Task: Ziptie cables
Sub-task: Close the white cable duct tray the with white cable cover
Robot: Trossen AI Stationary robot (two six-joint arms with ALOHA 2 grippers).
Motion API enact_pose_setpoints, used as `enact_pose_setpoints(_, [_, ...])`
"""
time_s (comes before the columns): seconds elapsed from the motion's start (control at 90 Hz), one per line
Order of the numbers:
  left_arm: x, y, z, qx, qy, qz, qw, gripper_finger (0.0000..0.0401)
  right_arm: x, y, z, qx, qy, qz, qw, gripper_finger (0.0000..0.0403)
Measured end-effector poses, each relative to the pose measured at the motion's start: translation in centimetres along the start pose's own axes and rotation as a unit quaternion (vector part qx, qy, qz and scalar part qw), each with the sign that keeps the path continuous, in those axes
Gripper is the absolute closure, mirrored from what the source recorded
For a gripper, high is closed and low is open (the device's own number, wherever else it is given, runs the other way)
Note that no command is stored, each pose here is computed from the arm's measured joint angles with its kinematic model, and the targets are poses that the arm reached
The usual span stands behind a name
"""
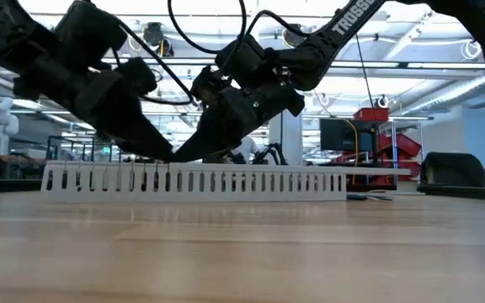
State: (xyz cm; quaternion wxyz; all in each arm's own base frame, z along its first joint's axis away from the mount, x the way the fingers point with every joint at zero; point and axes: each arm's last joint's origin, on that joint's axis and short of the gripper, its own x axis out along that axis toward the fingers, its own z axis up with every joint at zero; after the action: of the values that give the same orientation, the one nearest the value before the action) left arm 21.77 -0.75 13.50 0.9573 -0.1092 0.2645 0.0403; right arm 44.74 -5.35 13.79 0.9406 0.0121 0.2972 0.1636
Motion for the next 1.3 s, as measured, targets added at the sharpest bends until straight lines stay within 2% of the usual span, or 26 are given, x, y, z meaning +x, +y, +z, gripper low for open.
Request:
enact_pose_setpoints(0.2, [-0.8, -0.7, -0.5, -0.035, 0.031, 0.001, 0.999, 0.0131, -0.2, -0.6, 0.3, 0.000, -0.011, -0.007, 1.000, 0.0403])
enact_pose_setpoints(0.3, [-0.9, -1.4, -0.8, -0.027, 0.028, 0.016, 0.999, 0.0131, -0.4, -0.9, 0.7, -0.006, -0.019, -0.011, 1.000, 0.0403])
enact_pose_setpoints(0.433, [-0.9, -1.7, -1.1, -0.013, 0.021, 0.062, 0.998, 0.0131, -0.5, -0.9, 1.3, -0.019, -0.027, -0.011, 0.999, 0.0403])
enact_pose_setpoints(0.633, [-1.0, -1.7, -0.9, -0.027, 0.012, 0.072, 0.997, 0.0131, -0.6, -1.0, 1.5, -0.024, -0.030, -0.010, 0.999, 0.0403])
enact_pose_setpoints(0.722, [-1.0, -1.9, 0.0, -0.076, -0.007, 0.074, 0.994, 0.0131, -0.7, -1.1, 1.4, -0.024, -0.029, -0.015, 0.999, 0.0403])
enact_pose_setpoints(0.789, [-1.0, -2.2, 1.1, -0.086, -0.015, 0.077, 0.993, 0.0131, -1.0, -1.4, 1.5, -0.028, -0.021, -0.035, 0.999, 0.0403])
enact_pose_setpoints(0.889, [-1.5, -3.1, 2.9, -0.066, 0.006, 0.131, 0.989, 0.0136, -2.5, -1.4, 2.4, -0.048, -0.008, -0.079, 0.996, 0.0403])
enact_pose_setpoints(1.011, [-2.4, -4.6, 5.0, -0.027, 0.051, 0.198, 0.978, 0.0147, -5.1, -1.8, 3.5, -0.062, 0.000, -0.102, 0.993, 0.0403])
enact_pose_setpoints(1.144, [-2.3, -6.4, 5.8, -0.028, 0.045, 0.197, 0.979, 0.0152, -7.6, -2.0, 2.3, -0.059, 0.015, -0.112, 0.992, 0.0403])
enact_pose_setpoints(1.3, [-1.3, -7.1, 3.3, -0.036, 0.068, 0.243, 0.967, 0.0153, -8.7, -1.5, -1.3, -0.042, 0.004, -0.111, 0.993, 0.0403])
